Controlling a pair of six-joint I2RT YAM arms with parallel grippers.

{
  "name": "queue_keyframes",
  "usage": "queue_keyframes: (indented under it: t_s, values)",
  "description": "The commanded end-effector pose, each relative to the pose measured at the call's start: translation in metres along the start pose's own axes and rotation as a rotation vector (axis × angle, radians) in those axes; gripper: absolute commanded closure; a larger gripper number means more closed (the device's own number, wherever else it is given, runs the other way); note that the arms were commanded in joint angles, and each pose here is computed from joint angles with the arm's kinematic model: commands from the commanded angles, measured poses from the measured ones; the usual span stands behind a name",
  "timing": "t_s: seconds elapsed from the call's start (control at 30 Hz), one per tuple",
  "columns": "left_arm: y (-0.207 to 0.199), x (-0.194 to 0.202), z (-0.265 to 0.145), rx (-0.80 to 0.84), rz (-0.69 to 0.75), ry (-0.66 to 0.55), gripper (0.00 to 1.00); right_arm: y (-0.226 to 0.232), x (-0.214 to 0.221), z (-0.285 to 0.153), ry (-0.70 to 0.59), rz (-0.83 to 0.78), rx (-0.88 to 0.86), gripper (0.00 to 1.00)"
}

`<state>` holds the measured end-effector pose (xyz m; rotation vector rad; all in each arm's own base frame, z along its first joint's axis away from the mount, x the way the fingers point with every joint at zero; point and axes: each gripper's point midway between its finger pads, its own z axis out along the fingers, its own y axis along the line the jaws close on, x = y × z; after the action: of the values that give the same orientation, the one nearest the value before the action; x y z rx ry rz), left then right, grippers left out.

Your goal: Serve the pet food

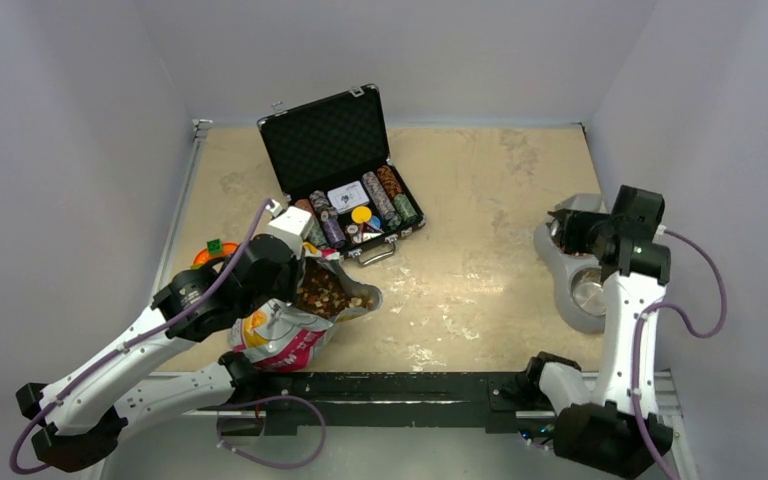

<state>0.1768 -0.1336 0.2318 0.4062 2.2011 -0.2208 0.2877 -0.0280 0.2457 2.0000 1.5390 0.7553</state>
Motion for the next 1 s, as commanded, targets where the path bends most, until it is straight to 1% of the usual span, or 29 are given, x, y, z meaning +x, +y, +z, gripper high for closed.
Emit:
queue_keyframes:
  t_s: [0.0,0.07,0.13,0.2,0.33,0.4,0.43,0.57,0.67,0.8,0.97]
  values:
    - [-0.013,-0.005,-0.005,0.081,0.002,-0.006,1.0,-0.029,0.054,-0.025,0.187,-0.494,-0.176,1.0]
    - [-0.02,-0.004,-0.007,0.123,-0.006,0.006,1.0,-0.055,0.086,-0.03,0.332,-0.616,-0.228,1.0]
    - [-0.029,-0.004,-0.009,0.168,-0.011,0.014,1.0,-0.08,0.124,-0.042,0.519,-0.742,-0.291,1.0]
    - [-0.036,-0.005,-0.008,0.196,-0.02,0.021,1.0,-0.108,0.156,-0.062,0.706,-0.883,-0.311,1.0]
    - [-0.045,-0.002,-0.005,0.213,-0.045,0.073,1.0,-0.138,0.199,-0.116,0.98,-1.112,-0.415,1.0]
    - [-0.05,0.0,-0.003,0.235,-0.042,0.1,1.0,-0.155,0.215,-0.141,1.142,-1.183,-0.417,1.0]
    - [-0.053,0.001,-0.003,0.245,-0.037,0.109,1.0,-0.164,0.22,-0.15,1.199,-1.226,-0.4,1.0]
    - [-0.05,0.002,-0.001,0.23,-0.018,0.113,1.0,-0.187,0.23,-0.185,1.322,-1.435,-0.362,1.0]
    - [-0.052,0.003,-0.002,0.245,-0.012,0.121,1.0,-0.194,0.227,-0.198,1.362,-1.536,-0.359,1.0]
    - [-0.063,0.001,-0.003,0.304,-0.011,0.119,1.0,-0.203,0.231,-0.196,1.417,-1.576,-0.321,1.0]
    - [-0.071,-0.008,-0.008,0.346,-0.026,0.09,1.0,-0.218,0.248,-0.174,1.473,-1.619,-0.207,1.0]
